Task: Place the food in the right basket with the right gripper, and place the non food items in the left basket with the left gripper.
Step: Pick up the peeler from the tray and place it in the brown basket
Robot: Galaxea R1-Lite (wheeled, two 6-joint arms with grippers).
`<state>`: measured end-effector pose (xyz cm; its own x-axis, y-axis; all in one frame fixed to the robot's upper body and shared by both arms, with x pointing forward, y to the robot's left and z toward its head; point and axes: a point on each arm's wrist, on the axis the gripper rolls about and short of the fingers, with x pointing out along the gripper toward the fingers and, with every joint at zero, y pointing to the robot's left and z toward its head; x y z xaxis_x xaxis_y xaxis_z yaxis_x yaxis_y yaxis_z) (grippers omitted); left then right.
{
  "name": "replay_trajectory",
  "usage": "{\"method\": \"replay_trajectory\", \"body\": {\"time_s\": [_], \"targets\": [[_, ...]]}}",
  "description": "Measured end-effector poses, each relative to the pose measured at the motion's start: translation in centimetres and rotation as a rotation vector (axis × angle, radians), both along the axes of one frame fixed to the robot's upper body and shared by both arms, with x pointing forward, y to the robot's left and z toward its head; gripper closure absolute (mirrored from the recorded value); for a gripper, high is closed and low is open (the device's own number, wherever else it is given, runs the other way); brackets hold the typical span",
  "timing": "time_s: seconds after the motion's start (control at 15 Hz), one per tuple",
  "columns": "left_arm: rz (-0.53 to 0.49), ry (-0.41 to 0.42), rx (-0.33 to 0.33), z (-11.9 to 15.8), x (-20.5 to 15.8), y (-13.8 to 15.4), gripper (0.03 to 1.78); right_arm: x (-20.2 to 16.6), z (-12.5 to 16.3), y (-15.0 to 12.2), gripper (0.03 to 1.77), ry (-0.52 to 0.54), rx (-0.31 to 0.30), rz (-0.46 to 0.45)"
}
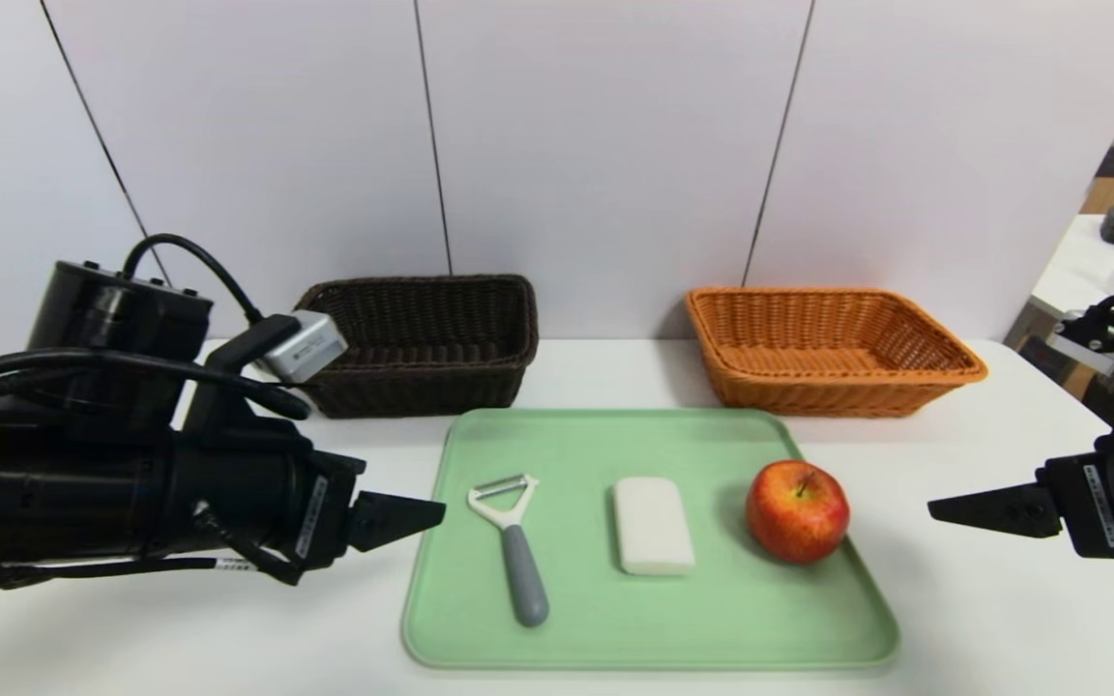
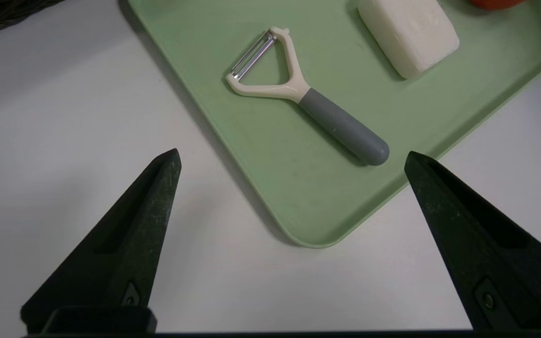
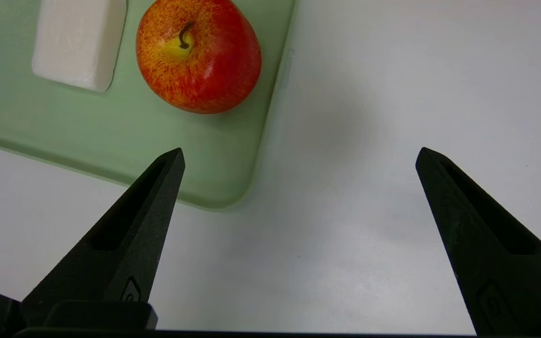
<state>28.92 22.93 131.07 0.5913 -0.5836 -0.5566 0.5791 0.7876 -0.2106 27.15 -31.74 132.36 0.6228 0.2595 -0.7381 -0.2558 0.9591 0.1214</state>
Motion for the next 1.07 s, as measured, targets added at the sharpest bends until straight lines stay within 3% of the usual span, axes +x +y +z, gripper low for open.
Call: {"method": "replay_trajectory", "body": {"time_s": [0.2, 0.47, 1.07], "targets": [[0.069, 0.032, -0.003, 0.2, 0.1, -3.6, 0.12, 0.6, -0.3, 0.4, 0.1, 0.018, -0.012, 0.01], [0.264, 0.064, 0.026, -0.4, 0.7, -7.0, 0.12, 0.9, -0.6, 1.0, 0.1, 0.032, -0.047, -0.001], [0.502, 0.285, 0.049, -2.4, 1.7, -12.5, 0.12, 0.8, -1.0, 1.3, 0.1, 0.046, -0.068, 0.004]]}}
